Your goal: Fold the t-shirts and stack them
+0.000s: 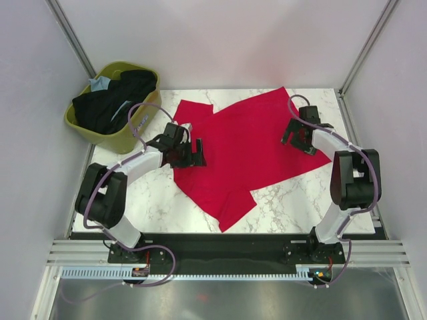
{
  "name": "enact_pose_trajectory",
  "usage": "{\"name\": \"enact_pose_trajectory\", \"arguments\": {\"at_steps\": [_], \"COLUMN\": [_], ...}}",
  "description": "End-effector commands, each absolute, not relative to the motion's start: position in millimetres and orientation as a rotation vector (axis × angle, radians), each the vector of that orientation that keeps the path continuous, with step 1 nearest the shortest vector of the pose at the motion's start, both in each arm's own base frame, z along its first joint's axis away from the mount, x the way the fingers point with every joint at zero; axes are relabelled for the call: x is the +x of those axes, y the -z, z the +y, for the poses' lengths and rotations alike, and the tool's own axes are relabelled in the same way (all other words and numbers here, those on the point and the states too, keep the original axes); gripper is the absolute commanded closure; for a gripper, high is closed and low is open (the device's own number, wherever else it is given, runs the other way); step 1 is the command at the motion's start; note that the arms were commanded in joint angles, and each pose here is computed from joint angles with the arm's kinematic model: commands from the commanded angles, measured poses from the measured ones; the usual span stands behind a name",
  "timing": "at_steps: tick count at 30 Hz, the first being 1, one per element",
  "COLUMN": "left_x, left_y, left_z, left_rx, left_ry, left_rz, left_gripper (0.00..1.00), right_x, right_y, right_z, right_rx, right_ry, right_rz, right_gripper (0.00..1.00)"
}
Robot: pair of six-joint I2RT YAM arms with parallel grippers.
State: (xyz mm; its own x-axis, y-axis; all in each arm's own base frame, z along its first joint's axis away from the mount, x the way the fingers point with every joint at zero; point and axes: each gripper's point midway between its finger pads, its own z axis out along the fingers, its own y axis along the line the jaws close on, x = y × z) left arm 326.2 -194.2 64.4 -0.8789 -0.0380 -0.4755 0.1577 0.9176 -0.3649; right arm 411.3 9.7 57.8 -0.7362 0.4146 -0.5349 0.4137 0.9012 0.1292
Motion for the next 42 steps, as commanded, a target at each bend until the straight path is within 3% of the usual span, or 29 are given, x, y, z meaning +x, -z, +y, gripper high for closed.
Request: {"name": "enact_pose_trajectory", "arguments": {"at_steps": [1, 11, 22, 29, 33, 36, 42], "left_x": [353.4, 409.1, 485.0, 525.9, 523.0, 507.6, 410.8], "left_y": [-77.1, -47.5, -27.2, -48.9, -84.5, -143.0, -201.6], "left_z": [-206.3, -187.4, -149.1, -165.4, -165.1, -155.9, -145.7], "left_rx": [0.024, -0.04, -0.08, -0.04, -0.029, -0.066, -0.146], "left_ry": [0.599, 0.405, 0.336, 0.38, 0.386, 0.316, 0.078], "left_rz": [2.467, 2.498, 2.543, 2.513, 2.474, 2.384, 2.292], "left_gripper": [0.04, 0.03, 0.02, 0.01, 0.02, 0.03, 0.03], "right_x": [426.9, 377.5, 295.1, 307.2, 320.2, 323.8, 320.4], "right_y": [-51.6, -6.9, 1.8, -9.8, -22.8, -43.8, -102.0], "right_z": [20.7, 21.1, 82.5, 97.9, 101.6, 97.8, 81.5], "right_rx": [0.607, 0.688, 0.659, 0.576, 0.53, 0.463, 0.385], "right_ry": [-0.097, -0.083, -0.402, -0.378, -0.383, -0.327, -0.116], "right_rz": [2.437, 2.535, 2.587, 2.563, 2.576, 2.564, 2.451], "right_gripper": [0.03, 0.06, 0.08, 0.07, 0.07, 0.05, 0.02]}}
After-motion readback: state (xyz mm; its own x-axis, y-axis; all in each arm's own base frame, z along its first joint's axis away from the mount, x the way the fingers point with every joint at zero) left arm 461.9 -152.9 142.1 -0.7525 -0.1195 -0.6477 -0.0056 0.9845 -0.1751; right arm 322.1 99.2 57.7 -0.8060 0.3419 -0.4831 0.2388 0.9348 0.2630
